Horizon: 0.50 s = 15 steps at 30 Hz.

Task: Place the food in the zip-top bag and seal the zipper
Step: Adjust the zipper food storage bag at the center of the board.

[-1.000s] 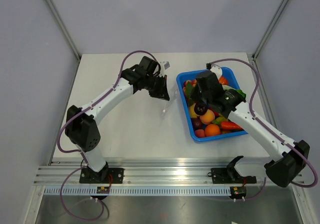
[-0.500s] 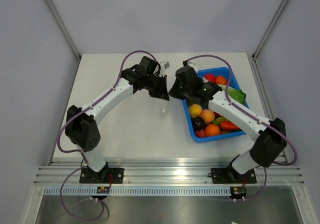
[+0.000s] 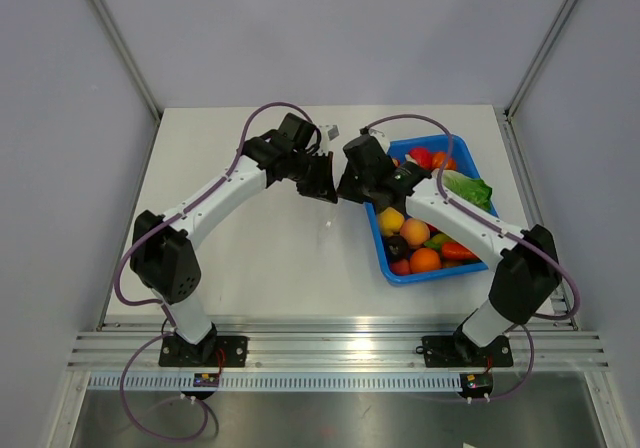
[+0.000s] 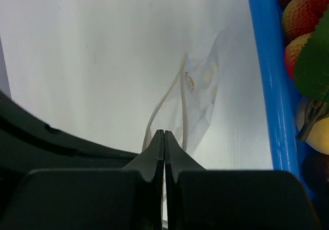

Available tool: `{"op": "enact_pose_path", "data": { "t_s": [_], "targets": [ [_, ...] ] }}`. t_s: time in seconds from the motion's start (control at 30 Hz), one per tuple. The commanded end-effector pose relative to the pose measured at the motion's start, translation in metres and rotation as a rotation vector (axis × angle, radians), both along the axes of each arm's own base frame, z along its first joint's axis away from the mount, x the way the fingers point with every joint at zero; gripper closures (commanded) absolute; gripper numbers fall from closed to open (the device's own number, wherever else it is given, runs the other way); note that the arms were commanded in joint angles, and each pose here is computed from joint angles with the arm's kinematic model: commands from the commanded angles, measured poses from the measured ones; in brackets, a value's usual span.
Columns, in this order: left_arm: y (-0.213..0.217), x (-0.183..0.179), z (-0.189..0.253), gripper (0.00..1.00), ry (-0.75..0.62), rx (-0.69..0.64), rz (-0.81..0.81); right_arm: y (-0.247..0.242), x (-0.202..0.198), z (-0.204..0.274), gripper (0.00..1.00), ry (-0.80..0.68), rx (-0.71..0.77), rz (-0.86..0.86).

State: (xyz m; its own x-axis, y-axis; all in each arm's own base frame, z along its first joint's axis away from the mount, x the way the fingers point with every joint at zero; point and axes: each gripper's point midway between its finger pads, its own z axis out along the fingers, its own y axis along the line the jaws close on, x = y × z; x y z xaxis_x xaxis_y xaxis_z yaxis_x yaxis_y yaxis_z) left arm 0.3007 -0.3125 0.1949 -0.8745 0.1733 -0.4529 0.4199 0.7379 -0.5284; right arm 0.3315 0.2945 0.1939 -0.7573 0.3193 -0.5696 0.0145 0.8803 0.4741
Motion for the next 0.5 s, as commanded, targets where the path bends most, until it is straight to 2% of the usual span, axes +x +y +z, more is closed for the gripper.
{"op": "enact_pose_path", "data": {
  "t_s": [0.0, 0.33, 0.4, 0.47],
  "targets": [
    [-0.009, 0.005, 0.028, 1.00, -0.071, -0.070, -0.020, 0.019, -0.001, -0.007, 1.00, 0.031, 0.034, 0.041],
    [-0.006, 0.004, 0.029, 1.00, -0.087, -0.061, -0.019, 0.037, -0.005, -0.028, 1.00, 0.099, 0.048, 0.113],
    [-0.003, 0.004, 0.033, 1.00, -0.095, -0.061, -0.016, 0.033, -0.003, -0.037, 0.92, 0.115, 0.016, 0.094],
    [0.000, 0.005, 0.034, 1.00, -0.098, -0.061, -0.011, 0.028, -0.005, -0.043, 0.80, 0.135, -0.017, 0.081]
  ]
}}
